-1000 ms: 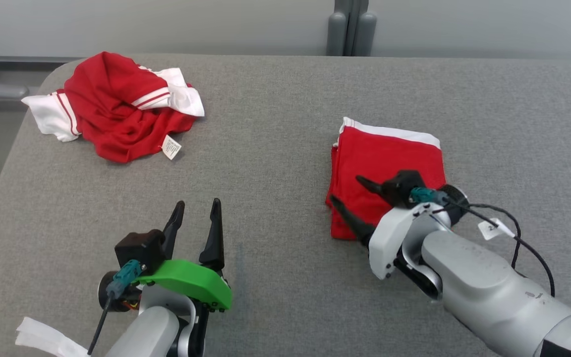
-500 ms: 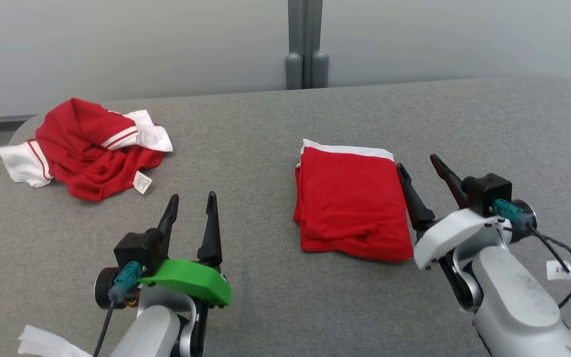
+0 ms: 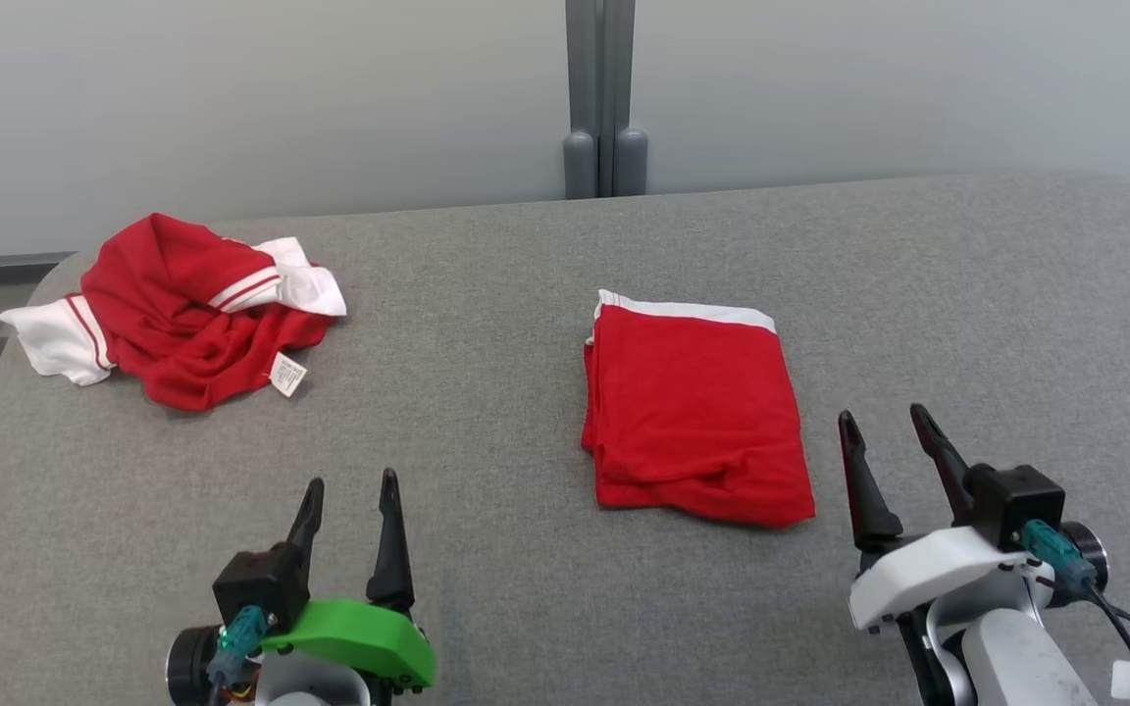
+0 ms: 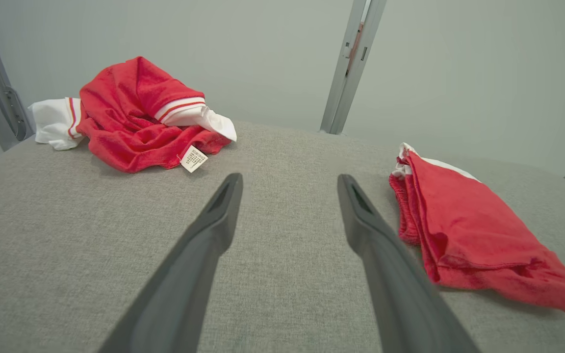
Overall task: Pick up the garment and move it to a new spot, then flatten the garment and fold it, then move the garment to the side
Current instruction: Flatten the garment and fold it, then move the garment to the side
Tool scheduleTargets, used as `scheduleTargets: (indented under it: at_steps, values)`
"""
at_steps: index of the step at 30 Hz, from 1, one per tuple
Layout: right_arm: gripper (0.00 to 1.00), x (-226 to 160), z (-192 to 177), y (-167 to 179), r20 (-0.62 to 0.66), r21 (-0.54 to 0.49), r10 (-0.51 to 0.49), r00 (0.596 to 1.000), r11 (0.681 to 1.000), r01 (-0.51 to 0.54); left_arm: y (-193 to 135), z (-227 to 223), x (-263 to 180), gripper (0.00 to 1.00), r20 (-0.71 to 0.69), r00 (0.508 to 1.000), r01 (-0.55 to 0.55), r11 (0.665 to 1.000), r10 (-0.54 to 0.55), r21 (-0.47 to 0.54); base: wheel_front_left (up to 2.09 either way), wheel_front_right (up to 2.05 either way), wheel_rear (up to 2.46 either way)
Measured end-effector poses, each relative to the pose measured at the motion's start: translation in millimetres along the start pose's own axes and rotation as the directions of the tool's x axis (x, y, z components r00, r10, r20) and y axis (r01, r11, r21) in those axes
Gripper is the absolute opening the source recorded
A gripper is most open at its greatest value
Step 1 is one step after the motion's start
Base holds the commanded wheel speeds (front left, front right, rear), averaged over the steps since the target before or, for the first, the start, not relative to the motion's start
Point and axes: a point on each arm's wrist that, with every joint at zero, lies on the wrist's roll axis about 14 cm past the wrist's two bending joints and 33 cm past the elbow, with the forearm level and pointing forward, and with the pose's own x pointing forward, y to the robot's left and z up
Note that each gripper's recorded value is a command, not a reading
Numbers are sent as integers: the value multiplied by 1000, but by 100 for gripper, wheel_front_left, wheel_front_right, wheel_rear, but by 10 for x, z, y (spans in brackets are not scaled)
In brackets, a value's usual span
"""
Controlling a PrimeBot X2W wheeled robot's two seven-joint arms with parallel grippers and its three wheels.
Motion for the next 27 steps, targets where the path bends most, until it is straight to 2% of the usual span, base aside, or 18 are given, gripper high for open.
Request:
scheduleTargets:
  at_steps: [8,27]
  values:
    - [100,-82,-35,12,-2,38,-9,1000,999,9,81,-57,-73,100,-11,1000,-21,1000,21,7,0,0,0]
    - [100,-85,-58,30,-8,48,-5,1000,999,5,67,-67,-56,100,-9,1000,-16,1000,16,2,0,0,0]
